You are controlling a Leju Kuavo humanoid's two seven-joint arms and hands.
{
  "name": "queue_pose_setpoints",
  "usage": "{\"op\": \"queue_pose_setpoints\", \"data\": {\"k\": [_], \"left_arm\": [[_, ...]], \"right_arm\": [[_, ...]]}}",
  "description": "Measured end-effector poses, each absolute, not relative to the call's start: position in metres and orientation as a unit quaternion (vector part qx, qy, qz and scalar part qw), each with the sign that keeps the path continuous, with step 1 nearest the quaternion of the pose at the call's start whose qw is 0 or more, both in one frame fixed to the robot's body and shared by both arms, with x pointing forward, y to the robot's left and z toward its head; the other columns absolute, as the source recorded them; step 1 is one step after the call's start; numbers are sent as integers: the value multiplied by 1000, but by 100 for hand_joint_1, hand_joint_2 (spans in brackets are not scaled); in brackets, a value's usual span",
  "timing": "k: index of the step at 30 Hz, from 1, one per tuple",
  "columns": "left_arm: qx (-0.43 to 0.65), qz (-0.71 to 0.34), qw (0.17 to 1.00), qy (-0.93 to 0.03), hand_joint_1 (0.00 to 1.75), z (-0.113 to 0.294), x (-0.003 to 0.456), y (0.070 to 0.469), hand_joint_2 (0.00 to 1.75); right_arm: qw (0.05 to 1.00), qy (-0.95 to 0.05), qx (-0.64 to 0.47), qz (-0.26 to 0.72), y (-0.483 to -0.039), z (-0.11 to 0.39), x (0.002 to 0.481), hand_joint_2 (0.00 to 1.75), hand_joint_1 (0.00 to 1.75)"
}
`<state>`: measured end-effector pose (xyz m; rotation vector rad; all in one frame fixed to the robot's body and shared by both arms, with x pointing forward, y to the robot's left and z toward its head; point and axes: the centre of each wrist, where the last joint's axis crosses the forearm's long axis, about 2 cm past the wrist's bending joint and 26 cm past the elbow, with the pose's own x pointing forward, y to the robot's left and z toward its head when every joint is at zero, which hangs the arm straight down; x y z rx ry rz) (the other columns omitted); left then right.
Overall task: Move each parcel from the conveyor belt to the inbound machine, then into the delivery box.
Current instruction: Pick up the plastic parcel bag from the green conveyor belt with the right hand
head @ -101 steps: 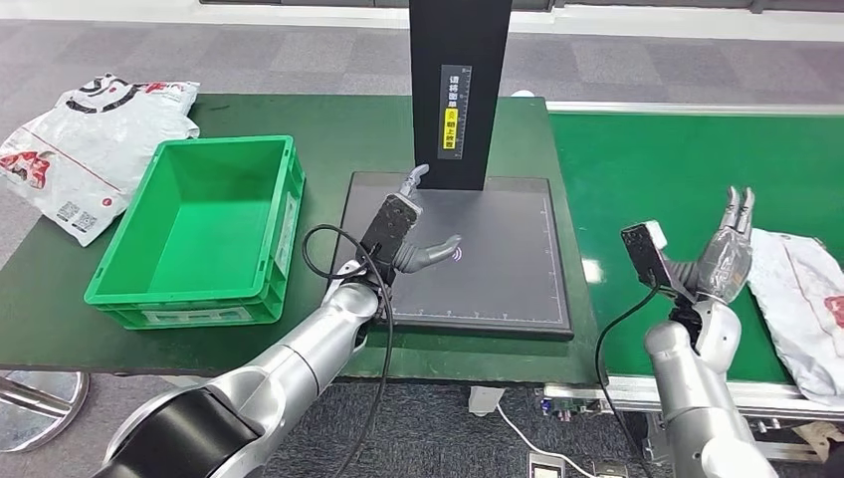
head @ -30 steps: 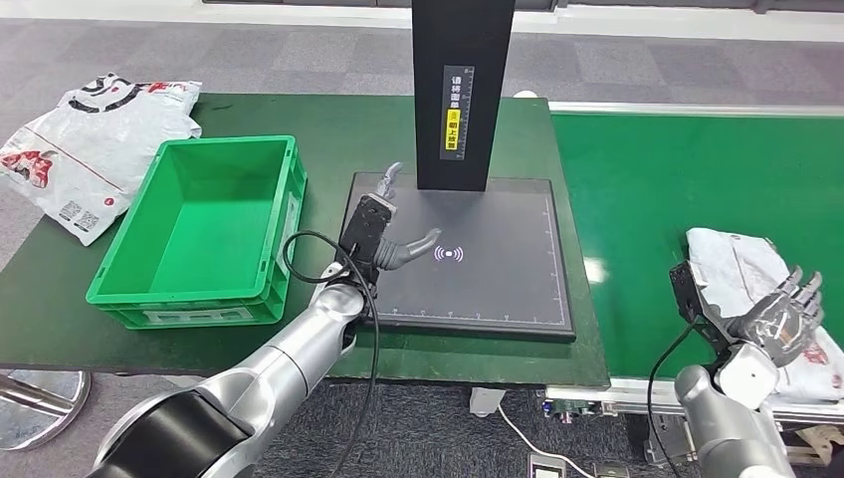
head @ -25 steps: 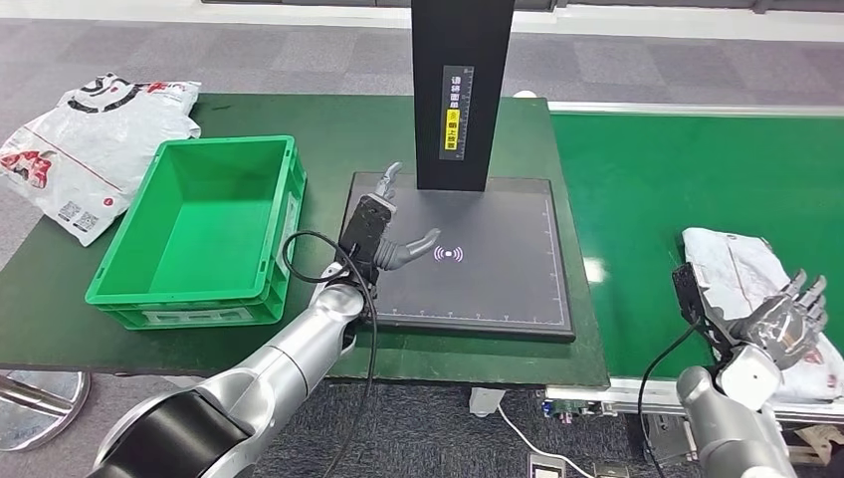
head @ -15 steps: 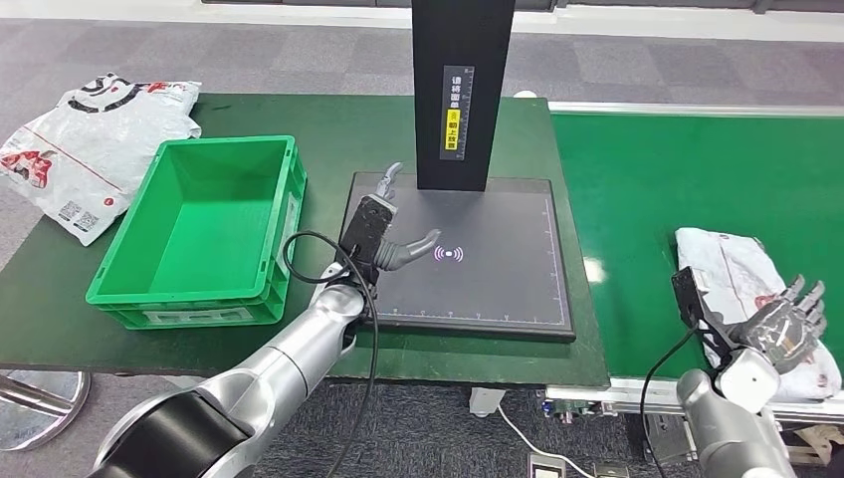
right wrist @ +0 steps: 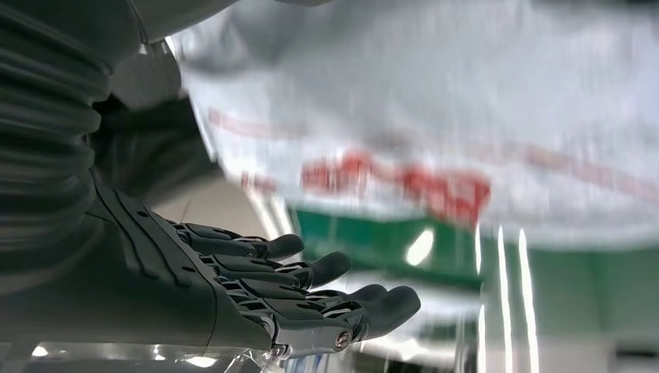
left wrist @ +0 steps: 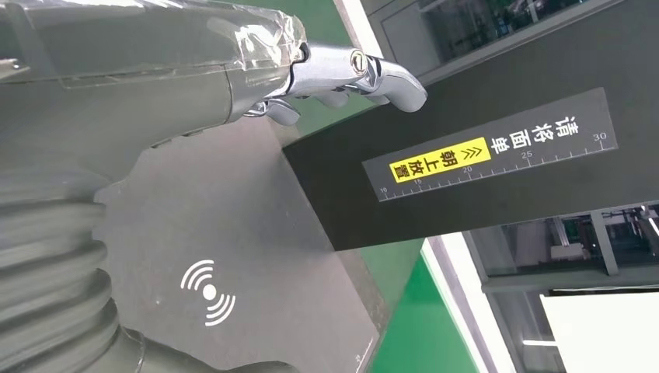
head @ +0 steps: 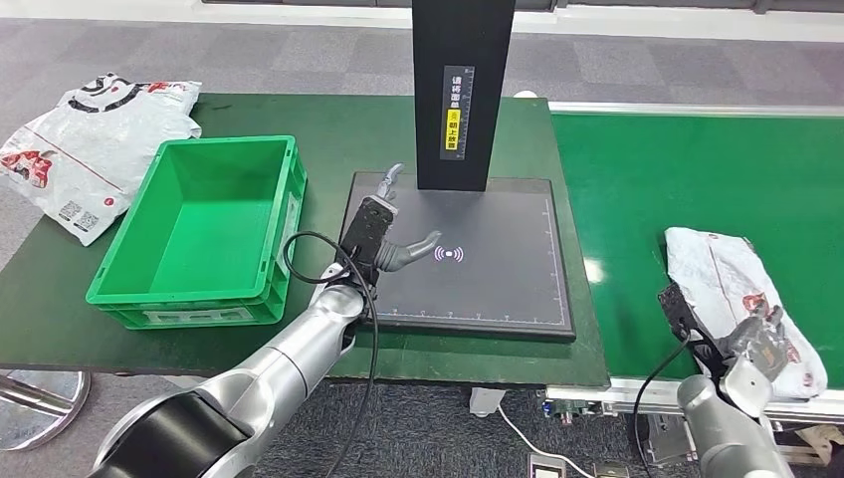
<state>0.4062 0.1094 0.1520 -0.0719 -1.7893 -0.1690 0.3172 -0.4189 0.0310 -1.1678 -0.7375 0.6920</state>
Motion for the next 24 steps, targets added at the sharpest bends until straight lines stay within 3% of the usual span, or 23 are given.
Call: {"op": "queue_pose_setpoints", "data": {"k": [22,24], "left_arm": [[-29,-78,623,-778,0,149,407,117,175],[-28,-78,623,-778,0,149,408,118,175]], "right_arm": [[779,-285,-454,326,-438,24,305,175,2],[781,-282,-451,327,-440,23,304,175,87]]}}
